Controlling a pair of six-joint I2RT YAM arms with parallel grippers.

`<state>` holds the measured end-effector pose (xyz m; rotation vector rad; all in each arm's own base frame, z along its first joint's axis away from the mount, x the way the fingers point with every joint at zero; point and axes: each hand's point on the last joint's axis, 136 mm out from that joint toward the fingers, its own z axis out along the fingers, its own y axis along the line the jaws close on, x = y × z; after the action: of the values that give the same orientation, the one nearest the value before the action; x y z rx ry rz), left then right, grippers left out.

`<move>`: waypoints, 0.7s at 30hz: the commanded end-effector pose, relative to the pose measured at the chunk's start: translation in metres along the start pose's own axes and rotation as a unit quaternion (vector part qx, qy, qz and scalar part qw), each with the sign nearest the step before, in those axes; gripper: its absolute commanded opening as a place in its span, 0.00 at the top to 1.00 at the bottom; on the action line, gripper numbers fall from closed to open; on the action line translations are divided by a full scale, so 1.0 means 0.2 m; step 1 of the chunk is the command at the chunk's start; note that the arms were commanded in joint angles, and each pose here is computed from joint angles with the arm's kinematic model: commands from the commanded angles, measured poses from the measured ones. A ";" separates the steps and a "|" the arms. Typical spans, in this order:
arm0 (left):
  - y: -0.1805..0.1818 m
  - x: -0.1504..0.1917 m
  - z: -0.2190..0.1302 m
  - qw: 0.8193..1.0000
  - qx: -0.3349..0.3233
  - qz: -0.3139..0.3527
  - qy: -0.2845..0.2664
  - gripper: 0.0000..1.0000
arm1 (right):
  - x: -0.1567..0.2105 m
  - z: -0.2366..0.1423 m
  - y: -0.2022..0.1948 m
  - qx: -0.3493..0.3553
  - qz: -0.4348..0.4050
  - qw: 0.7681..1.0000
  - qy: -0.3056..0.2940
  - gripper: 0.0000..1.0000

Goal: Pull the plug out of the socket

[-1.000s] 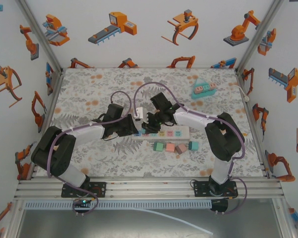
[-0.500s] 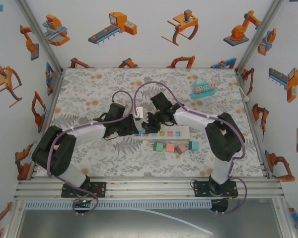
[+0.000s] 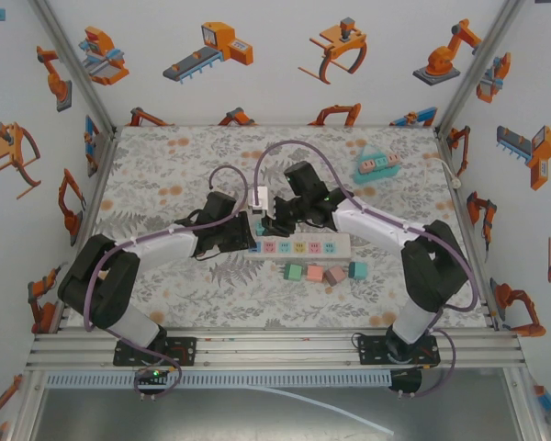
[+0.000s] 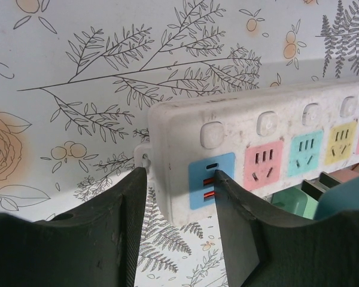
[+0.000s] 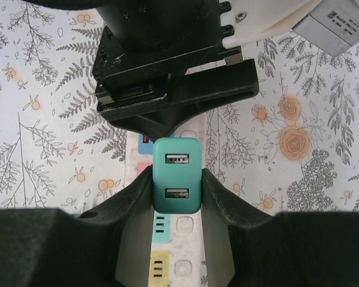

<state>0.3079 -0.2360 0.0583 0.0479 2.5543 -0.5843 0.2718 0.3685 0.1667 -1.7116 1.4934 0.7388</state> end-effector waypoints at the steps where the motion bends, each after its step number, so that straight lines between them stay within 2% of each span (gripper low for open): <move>1: 0.17 0.16 -0.03 0.996 -0.072 0.032 0.052 0.52 | -0.14 -0.09 0.00 0.019 -0.001 0.999 -0.038 0.84; 6: 0.06 0.04 -0.14 0.998 -0.041 0.043 0.017 0.51 | -0.22 -0.20 -0.02 0.060 0.064 0.994 -0.069 0.85; 10: -0.03 -0.06 -0.27 0.998 -0.005 0.065 -0.026 0.50 | -0.30 -0.31 -0.06 0.102 0.178 0.973 -0.109 0.89; 14: -0.15 -0.16 -0.46 0.990 0.043 0.110 -0.081 0.50 | -0.34 -0.43 -0.14 0.172 0.327 0.908 -0.195 0.89; 16: -0.20 -0.18 -0.56 0.983 0.065 0.140 -0.100 0.50 | -0.33 -0.47 -0.13 0.199 0.367 0.882 -0.219 0.89; 21: -0.32 -0.19 -0.86 0.951 0.128 0.238 -0.152 0.48 | -0.25 -0.48 -0.06 0.250 0.454 0.831 -0.201 0.88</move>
<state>0.2692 -0.2166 0.2112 0.3928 2.1514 -0.6554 0.2609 0.3303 0.2452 -0.6545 1.9006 0.9538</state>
